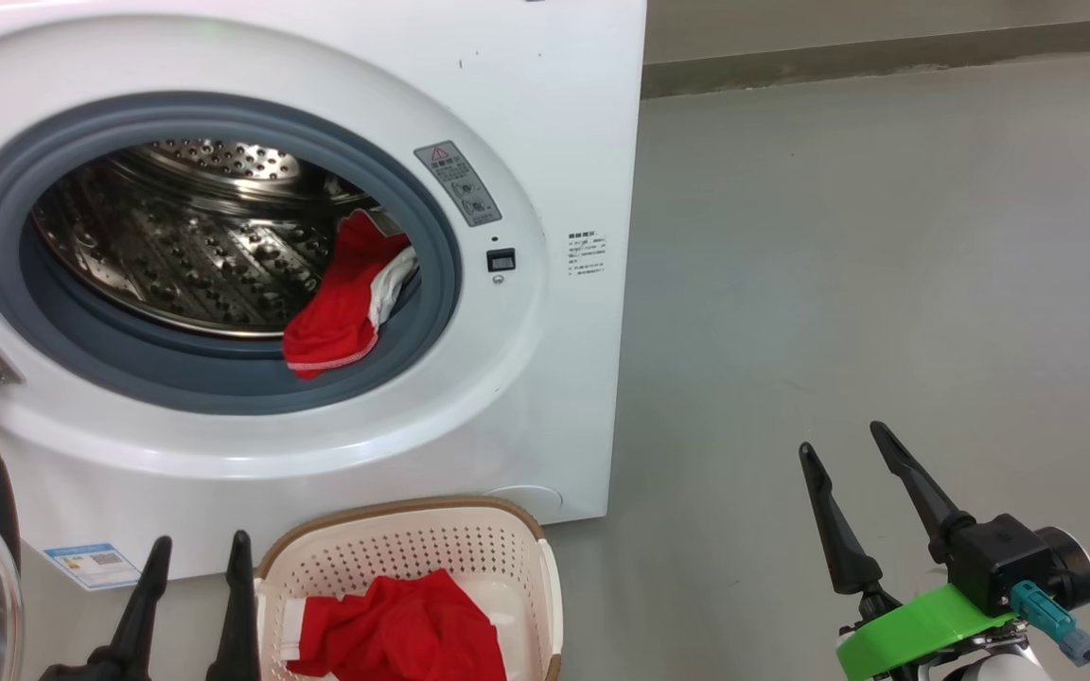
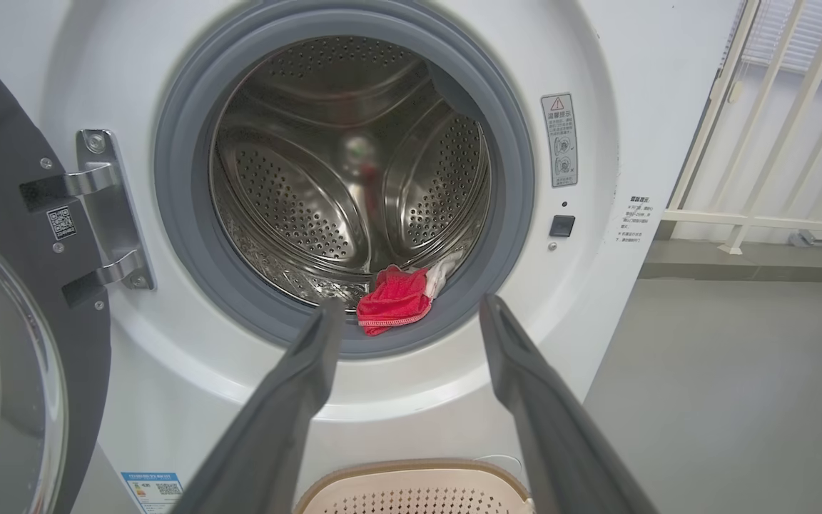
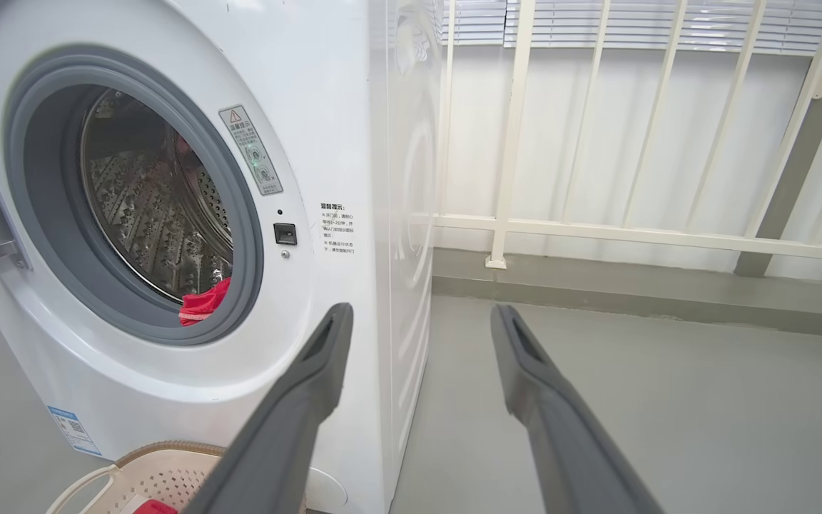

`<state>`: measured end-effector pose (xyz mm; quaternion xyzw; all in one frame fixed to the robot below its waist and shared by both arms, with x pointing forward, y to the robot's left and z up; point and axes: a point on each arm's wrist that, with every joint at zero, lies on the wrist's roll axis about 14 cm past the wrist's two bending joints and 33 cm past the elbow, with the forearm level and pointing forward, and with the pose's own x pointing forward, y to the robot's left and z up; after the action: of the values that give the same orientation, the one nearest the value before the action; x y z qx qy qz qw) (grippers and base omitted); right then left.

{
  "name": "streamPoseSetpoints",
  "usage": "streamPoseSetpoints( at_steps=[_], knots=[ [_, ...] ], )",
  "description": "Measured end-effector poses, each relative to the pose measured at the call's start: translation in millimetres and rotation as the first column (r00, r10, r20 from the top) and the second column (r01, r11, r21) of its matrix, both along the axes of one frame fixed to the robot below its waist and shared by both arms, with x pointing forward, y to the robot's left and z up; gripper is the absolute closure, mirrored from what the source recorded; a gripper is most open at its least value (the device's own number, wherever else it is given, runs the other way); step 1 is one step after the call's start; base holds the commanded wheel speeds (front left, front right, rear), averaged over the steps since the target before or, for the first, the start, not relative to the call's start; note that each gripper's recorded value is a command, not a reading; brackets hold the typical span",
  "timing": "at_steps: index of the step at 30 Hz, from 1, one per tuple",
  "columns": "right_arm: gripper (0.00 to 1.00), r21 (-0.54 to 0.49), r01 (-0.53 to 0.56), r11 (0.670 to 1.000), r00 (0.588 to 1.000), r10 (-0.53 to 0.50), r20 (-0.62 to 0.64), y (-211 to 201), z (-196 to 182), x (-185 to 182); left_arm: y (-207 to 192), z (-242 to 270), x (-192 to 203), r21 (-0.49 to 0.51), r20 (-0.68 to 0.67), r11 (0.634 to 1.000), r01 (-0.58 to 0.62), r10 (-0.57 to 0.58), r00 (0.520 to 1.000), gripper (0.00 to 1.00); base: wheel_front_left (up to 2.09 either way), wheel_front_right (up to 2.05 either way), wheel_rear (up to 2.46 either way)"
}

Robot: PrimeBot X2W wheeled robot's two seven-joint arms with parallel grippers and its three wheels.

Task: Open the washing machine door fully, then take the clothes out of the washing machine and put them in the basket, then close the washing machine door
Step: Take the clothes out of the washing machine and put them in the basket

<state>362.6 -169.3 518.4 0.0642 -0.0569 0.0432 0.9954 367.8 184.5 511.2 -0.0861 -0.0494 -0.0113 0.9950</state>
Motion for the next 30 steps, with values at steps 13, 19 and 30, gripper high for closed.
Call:
streamPoseSetpoints(
  at_steps=[13,19,30],
  knots=[
    [0.0,0.0,0.002,1.0,1.0,-0.002,-0.008,-0.2,-2.9,-3.1,2.2,-0.7,-2.9,0.003,-0.002,1.0,-0.006,0.006,1.0,0.0,0.0,0.0,0.0],
    [0.0,0.0,-0.001,1.0,1.0,0.001,-0.01,0.9,-3.7,-4.4,1.2,0.2,-2.9,0.008,0.001,1.0,-0.001,0.001,1.0,0.0,0.0,0.0,0.0],
    [0.0,0.0,-0.006,1.0,1.0,0.006,-0.02,2.4,-6.8,-3.5,1.4,-2.8,-1.2,0.006,-0.007,1.0,0.0,0.0,1.0,0.0,0.0,0.0,0.0]
  ],
)
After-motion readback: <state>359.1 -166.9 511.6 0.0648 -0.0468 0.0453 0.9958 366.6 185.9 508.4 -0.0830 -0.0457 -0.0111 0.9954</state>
